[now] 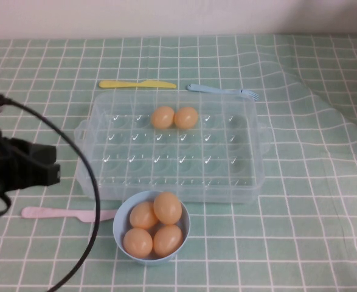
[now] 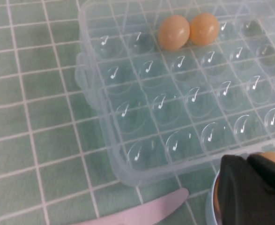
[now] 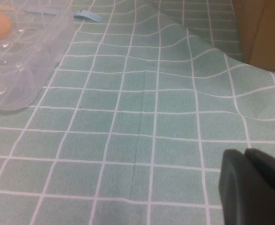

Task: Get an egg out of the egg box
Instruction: Pick up the egg from the plastic box

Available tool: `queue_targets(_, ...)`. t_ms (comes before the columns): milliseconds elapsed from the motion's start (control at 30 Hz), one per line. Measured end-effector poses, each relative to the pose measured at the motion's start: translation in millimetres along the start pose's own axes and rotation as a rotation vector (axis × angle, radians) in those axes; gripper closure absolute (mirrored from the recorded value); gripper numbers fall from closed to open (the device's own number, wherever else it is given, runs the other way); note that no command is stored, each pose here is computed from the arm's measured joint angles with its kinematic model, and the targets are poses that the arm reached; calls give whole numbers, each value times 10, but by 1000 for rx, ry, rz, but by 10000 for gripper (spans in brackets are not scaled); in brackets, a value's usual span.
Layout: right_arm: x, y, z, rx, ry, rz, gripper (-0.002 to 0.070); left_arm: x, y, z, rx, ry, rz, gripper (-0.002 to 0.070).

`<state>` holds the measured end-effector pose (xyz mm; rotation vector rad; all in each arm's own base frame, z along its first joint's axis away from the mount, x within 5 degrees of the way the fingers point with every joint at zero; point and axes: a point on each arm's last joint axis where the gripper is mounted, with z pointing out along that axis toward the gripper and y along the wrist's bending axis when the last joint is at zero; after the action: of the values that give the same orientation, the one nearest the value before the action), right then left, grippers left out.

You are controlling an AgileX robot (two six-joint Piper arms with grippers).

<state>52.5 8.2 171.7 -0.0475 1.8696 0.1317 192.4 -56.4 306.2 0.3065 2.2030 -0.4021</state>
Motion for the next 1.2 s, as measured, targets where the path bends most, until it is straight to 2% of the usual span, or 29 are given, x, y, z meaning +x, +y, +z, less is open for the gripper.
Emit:
queue_targets(133,0,0,0,0,0,0,694,-269,-61,352,45,61,66,679)
queue_targets(400,0,0,0,0,0,0,694,-584,-385,1209,135,149,182,679)
queue_targets(633,0,0,0,0,0,0,694,-592,-634,1791,169,183,314,679)
queue_targets(800,0,0,0,0,0,0,694,-619,-636,1978,162,160,399,669)
queue_targets(867,0,0,0,0,0,0,694,-667,-629,2037,155,135,444,616)
queue_targets(933,0,0,0,0,0,0,694,-708,-597,2104,149,128,454,534)
queue_targets(967,0,0,0,0,0,0,694,-748,-583,2144,147,124,455,456)
queue_targets(1067,0,0,0,0,0,0,694,-809,-531,2275,145,132,445,287)
queue_targets(1133,0,0,0,0,0,0,694,-825,-489,2350,142,142,432,228)
queue_targets(1200,0,0,0,0,0,0,694,-827,-474,2405,146,157,424,205)
